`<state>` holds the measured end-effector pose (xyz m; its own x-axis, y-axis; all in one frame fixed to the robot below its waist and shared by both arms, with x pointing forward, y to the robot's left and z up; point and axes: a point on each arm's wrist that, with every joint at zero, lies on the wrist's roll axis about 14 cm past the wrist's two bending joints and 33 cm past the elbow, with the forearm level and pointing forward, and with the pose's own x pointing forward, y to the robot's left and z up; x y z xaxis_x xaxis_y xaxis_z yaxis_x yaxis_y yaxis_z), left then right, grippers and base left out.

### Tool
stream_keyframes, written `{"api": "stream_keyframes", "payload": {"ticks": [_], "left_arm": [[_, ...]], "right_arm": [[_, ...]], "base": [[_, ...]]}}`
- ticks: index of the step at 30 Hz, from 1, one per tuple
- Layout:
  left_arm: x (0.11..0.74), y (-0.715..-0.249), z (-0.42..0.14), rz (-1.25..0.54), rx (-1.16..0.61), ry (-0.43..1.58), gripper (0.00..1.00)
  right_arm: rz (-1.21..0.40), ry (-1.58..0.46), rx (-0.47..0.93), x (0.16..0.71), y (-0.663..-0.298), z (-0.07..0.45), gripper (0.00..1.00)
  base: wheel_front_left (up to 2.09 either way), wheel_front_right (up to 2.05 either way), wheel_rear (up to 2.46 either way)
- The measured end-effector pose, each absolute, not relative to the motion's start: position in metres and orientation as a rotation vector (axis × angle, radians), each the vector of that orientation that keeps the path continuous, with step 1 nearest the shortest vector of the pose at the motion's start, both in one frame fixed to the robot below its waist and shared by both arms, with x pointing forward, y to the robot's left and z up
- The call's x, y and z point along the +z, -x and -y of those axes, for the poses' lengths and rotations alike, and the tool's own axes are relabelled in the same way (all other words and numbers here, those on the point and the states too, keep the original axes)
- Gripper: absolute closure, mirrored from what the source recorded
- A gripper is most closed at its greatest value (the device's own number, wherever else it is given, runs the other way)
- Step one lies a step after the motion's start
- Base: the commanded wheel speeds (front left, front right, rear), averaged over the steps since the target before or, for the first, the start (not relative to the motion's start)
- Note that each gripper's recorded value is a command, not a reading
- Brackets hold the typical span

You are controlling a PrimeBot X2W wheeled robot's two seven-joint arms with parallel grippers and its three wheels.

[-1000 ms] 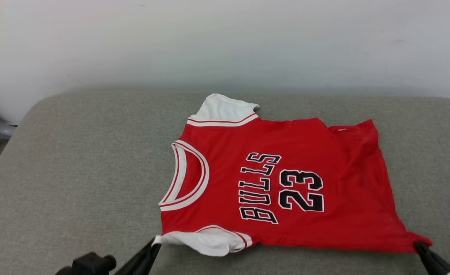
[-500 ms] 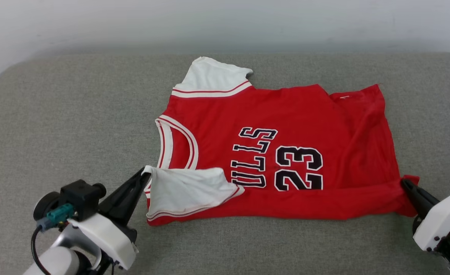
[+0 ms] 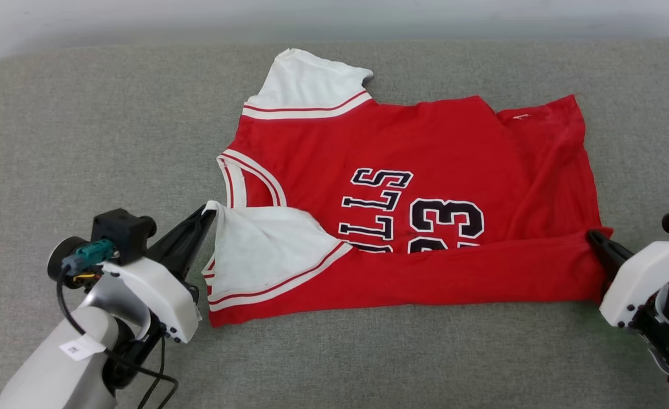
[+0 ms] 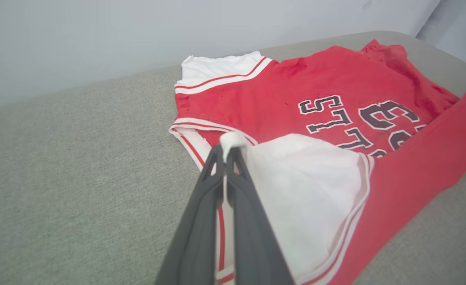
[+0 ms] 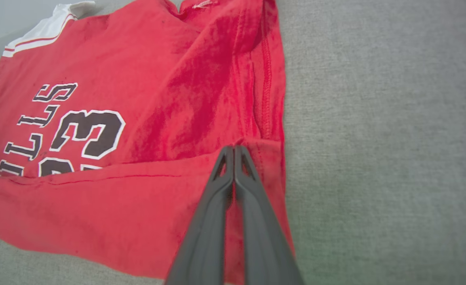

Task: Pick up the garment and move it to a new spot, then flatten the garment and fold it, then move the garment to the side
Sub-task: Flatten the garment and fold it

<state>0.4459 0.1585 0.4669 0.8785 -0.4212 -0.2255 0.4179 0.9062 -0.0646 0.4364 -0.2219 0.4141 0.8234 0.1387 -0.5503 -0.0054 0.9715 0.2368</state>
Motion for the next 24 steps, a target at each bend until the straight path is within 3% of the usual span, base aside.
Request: {"api": "stream_keyframes", "payload": {"ticks": [3, 4, 5, 6, 9, 17, 24], "left_arm": [[0.456, -0.450, -0.156, -0.272, -0.440, 0.012, 1.00], [0.452, -0.452, -0.155, -0.281, -0.441, 0.012, 0.64], [0.449, -0.453, -0.157, -0.288, -0.440, -0.001, 0.00], [0.446, -0.455, -0.159, -0.296, -0.429, -0.011, 0.00], [0.436, -0.456, -0.165, -0.322, -0.390, -0.017, 0.00], [0.464, -0.462, -0.175, -0.187, -0.297, 0.058, 0.00], [0.484, -0.438, -0.179, -0.119, -0.233, 0.165, 0.00]], "right_arm": [[-0.629, -0.214, 0.078, 0.404, -0.438, 0.220, 1.00], [-0.640, -0.209, 0.076, 0.401, -0.438, 0.221, 1.00], [-0.644, -0.197, 0.071, 0.399, -0.438, 0.222, 0.86], [-0.639, -0.191, 0.062, 0.398, -0.440, 0.225, 0.00], [-0.610, -0.182, 0.054, 0.402, -0.446, 0.226, 0.00], [-0.498, -0.084, 0.102, 0.432, -0.453, 0.220, 0.00], [-0.478, 0.014, 0.121, 0.448, -0.434, 0.223, 0.00]], "base": [[0.00, 0.00, 0.00], [0.00, 0.00, 0.00], [0.00, 0.00, 0.00], [0.00, 0.00, 0.00], [0.00, 0.00, 0.00], [0.00, 0.00, 0.00], [0.00, 0.00, 0.00]]}}
